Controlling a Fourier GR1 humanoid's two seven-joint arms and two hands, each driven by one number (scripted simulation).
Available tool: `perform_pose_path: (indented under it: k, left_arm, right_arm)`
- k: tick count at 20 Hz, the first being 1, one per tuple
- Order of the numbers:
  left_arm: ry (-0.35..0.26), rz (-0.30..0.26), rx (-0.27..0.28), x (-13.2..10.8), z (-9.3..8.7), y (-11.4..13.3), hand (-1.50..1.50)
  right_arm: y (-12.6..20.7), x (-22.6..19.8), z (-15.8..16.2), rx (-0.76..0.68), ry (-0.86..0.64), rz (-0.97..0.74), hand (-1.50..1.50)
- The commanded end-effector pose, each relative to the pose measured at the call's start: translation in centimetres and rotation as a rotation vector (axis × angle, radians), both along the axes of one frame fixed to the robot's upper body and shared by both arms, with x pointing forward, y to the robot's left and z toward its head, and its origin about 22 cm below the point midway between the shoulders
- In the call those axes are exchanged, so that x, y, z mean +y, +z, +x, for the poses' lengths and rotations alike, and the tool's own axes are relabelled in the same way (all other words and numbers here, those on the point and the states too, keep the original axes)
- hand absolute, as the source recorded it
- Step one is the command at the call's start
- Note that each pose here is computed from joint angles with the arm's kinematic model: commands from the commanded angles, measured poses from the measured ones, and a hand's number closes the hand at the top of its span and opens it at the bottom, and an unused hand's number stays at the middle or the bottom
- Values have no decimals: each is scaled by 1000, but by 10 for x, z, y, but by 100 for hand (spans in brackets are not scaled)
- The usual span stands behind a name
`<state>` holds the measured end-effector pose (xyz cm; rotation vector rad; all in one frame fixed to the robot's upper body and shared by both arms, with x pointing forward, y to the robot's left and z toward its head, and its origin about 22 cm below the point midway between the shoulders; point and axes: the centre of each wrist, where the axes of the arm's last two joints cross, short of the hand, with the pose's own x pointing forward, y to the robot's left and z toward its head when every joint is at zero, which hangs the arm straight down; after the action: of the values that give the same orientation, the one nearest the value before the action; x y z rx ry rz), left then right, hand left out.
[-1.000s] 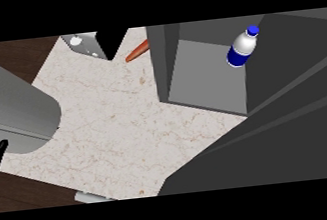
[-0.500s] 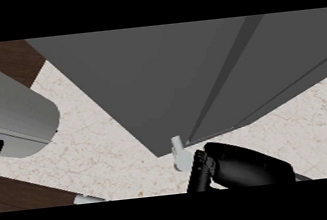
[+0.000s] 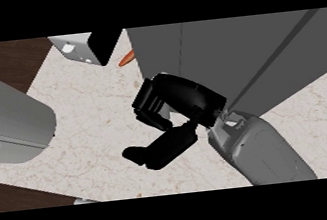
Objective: Pick up the bottled water, place it into the cabinet and close the cabinet
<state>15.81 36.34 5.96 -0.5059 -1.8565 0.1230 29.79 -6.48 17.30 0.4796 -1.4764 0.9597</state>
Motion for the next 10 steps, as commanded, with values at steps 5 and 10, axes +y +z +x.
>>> perform_pose_path:
  k: [5,10]
  left_arm:
    - [14,-21,1,0,-9,-8,-150]
    - [26,-10,-19,13,-6,1,-150]
  right_arm:
    - [35,24,59,-24,-299,96,150]
    - [32,30,80,-18,-394,139,150]
